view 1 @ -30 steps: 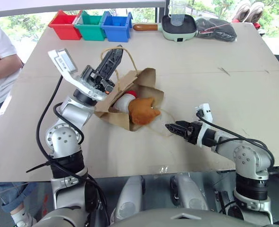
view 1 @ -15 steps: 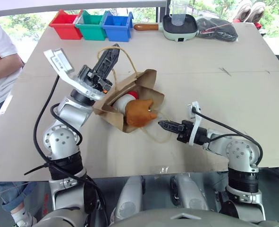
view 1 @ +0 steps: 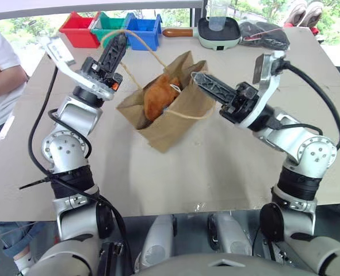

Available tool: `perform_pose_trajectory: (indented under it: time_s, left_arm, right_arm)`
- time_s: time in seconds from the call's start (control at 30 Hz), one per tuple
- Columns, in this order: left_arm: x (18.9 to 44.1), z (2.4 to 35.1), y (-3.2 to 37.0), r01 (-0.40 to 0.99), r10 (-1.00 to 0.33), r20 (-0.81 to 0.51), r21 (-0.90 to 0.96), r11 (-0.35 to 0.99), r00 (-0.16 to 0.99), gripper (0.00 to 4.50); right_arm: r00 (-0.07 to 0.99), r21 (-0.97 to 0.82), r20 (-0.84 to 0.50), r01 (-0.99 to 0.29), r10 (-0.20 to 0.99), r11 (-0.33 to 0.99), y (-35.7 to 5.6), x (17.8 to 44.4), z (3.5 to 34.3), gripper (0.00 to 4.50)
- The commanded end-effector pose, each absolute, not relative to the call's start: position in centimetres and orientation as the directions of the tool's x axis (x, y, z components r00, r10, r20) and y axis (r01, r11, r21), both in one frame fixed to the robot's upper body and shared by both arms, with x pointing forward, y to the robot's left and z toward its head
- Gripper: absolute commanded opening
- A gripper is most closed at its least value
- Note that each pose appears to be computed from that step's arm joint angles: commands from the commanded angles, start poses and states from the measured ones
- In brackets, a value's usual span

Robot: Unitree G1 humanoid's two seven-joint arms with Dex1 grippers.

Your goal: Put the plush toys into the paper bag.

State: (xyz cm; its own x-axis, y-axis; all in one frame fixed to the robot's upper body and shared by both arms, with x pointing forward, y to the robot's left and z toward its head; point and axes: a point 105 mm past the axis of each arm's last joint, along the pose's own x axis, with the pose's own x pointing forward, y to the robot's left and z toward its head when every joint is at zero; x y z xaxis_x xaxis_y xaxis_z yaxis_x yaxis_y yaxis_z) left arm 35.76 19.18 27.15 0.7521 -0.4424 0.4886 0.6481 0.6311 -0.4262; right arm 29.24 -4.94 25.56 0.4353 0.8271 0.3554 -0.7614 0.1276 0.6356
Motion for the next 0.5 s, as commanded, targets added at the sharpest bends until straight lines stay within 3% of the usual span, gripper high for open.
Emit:
perform_pose_trajectory:
  time_s: [0.03, 0.1, 0.2, 0.4, 0.47, 0.5]
  left_arm:
    - [35.8, 28.4, 19.6, 0.650, -0.442, 0.505, -0.375, 0.661, 0.741, 0.00]
    - [36.7, 27.9, 20.1, 0.608, -0.414, 0.470, -0.406, 0.682, 0.779, 0.00]
    - [36.9, 28.7, 19.3, 0.642, -0.451, 0.478, -0.387, 0.662, 0.754, 0.00]
    - [38.3, 27.2, 19.6, 0.620, -0.482, 0.407, -0.350, 0.702, 0.776, 0.00]
    - [37.7, 27.2, 18.5, 0.684, -0.555, 0.410, -0.324, 0.654, 0.724, 0.00]
    - [37.1, 26.9, 17.8, 0.722, -0.611, 0.397, -0.262, 0.640, 0.685, 0.00]
  right_arm:
    - [0.394, 0.570, 0.438, -0.817, 0.808, 0.089, -5.5, 27.9, 28.6, 0.05]
    - [0.458, 0.555, 0.281, -0.795, 0.844, 0.247, -5.4, 28.7, 26.2, 0.05]
    - [0.449, 0.555, 0.332, -0.804, 0.829, 0.214, -5.6, 28.3, 27.3, 0.05]
    - [0.569, 0.541, 0.201, -0.743, 0.797, 0.394, -6.8, 30.6, 25.0, 0.05]
    - [0.569, 0.503, 0.202, -0.758, 0.797, 0.414, -6.8, 30.6, 25.2, 0.05]
    - [0.579, 0.484, 0.207, -0.761, 0.789, 0.432, -7.0, 30.8, 25.4, 0.28]
